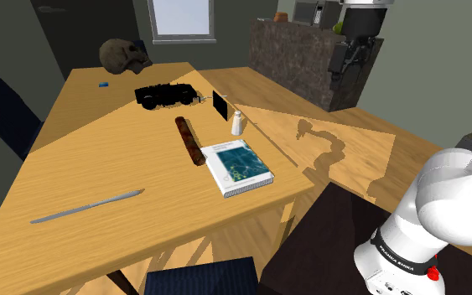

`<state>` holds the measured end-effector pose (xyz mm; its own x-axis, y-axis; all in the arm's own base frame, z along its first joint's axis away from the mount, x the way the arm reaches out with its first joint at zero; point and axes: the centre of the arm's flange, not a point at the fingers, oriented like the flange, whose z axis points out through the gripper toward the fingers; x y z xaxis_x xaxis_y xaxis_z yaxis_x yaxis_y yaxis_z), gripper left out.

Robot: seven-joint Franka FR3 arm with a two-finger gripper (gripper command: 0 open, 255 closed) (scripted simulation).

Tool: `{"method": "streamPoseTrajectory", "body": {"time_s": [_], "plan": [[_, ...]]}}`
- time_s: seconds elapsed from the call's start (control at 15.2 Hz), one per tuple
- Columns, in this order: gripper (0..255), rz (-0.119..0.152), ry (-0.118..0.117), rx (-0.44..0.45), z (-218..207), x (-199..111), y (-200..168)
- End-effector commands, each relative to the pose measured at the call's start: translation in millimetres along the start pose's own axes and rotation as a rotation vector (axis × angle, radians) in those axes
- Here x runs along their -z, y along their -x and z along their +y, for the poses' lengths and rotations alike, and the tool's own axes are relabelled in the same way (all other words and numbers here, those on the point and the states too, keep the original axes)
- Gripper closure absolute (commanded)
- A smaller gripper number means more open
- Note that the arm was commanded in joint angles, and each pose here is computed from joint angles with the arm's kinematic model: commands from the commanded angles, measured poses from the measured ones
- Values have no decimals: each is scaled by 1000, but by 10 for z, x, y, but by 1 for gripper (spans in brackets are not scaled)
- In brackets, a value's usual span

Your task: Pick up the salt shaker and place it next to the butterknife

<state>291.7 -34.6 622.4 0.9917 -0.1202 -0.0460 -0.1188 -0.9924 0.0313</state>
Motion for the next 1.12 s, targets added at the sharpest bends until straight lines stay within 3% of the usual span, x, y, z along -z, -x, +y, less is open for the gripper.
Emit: {"method": "streamPoseTrajectory", "body": {"time_s": [0.0,1.06], "plan": [[0,0,0,0,0,0,0],[0,49,-70,-35,200,-970,-1799]]}}
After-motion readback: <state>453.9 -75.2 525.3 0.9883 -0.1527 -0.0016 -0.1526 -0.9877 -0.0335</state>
